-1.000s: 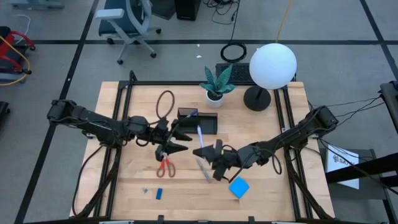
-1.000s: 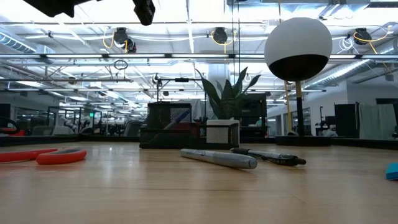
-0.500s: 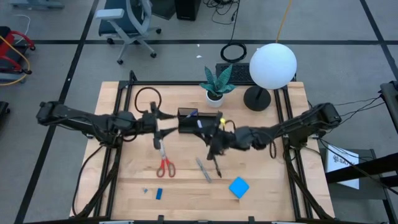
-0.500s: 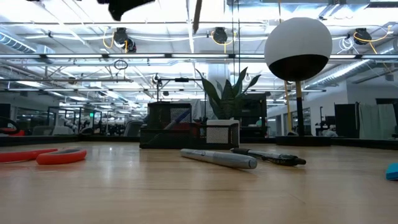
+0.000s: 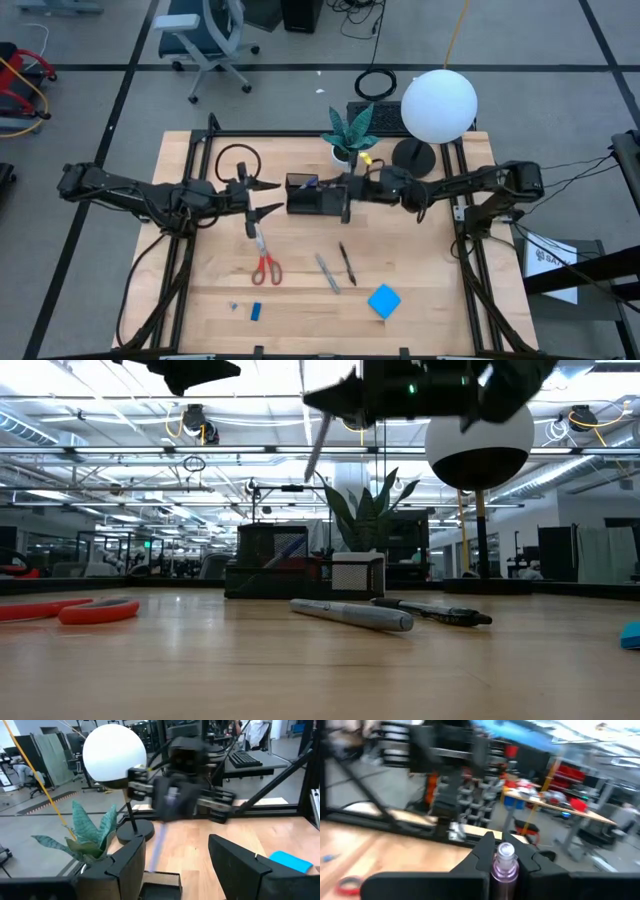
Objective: Pick and place office supplies into organizer
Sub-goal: Put the purple pen into the black desk organizer, then put the gray marker in the black desk organizer
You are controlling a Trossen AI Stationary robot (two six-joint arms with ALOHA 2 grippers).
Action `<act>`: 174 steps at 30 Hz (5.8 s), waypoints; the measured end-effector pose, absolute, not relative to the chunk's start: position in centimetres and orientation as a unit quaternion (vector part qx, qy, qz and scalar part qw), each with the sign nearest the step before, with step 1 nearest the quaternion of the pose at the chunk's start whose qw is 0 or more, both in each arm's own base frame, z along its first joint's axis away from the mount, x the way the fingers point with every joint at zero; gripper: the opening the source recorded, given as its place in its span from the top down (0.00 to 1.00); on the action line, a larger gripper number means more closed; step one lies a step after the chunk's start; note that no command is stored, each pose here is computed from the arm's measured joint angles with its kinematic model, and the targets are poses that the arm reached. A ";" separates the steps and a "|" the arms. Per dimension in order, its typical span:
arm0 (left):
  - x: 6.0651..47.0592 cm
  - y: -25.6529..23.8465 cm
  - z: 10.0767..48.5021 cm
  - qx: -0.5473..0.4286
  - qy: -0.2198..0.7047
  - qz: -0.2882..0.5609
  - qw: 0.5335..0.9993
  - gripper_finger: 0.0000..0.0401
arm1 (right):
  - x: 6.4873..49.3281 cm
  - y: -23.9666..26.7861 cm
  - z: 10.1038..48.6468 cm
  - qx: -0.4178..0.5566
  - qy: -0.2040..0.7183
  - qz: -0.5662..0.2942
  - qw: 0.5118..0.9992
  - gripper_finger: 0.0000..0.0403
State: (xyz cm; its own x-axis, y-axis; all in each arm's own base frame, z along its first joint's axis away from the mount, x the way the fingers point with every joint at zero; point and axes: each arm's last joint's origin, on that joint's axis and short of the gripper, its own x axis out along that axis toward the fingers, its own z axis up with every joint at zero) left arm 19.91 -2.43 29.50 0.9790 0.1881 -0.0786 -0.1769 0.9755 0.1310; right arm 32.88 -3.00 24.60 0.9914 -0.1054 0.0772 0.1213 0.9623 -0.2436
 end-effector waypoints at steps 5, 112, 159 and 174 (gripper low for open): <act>19.9 -2.5 29.4 0.060 0.047 0.081 0.994 0.44 | 32.1 -5.3 23.1 -0.102 -0.039 -0.072 0.991 0.96; 32.1 -8.1 21.9 0.148 0.397 -0.089 0.902 0.44 | 27.2 -2.0 31.8 -0.076 0.077 0.005 0.994 0.80; 39.4 -10.5 13.9 0.219 0.521 -0.192 0.802 0.67 | 26.7 -1.5 31.9 -0.072 0.090 0.015 0.993 0.81; 39.7 -9.4 13.6 0.160 0.533 -0.173 0.812 0.67 | 26.7 -1.5 31.9 -0.072 0.090 0.015 0.993 0.81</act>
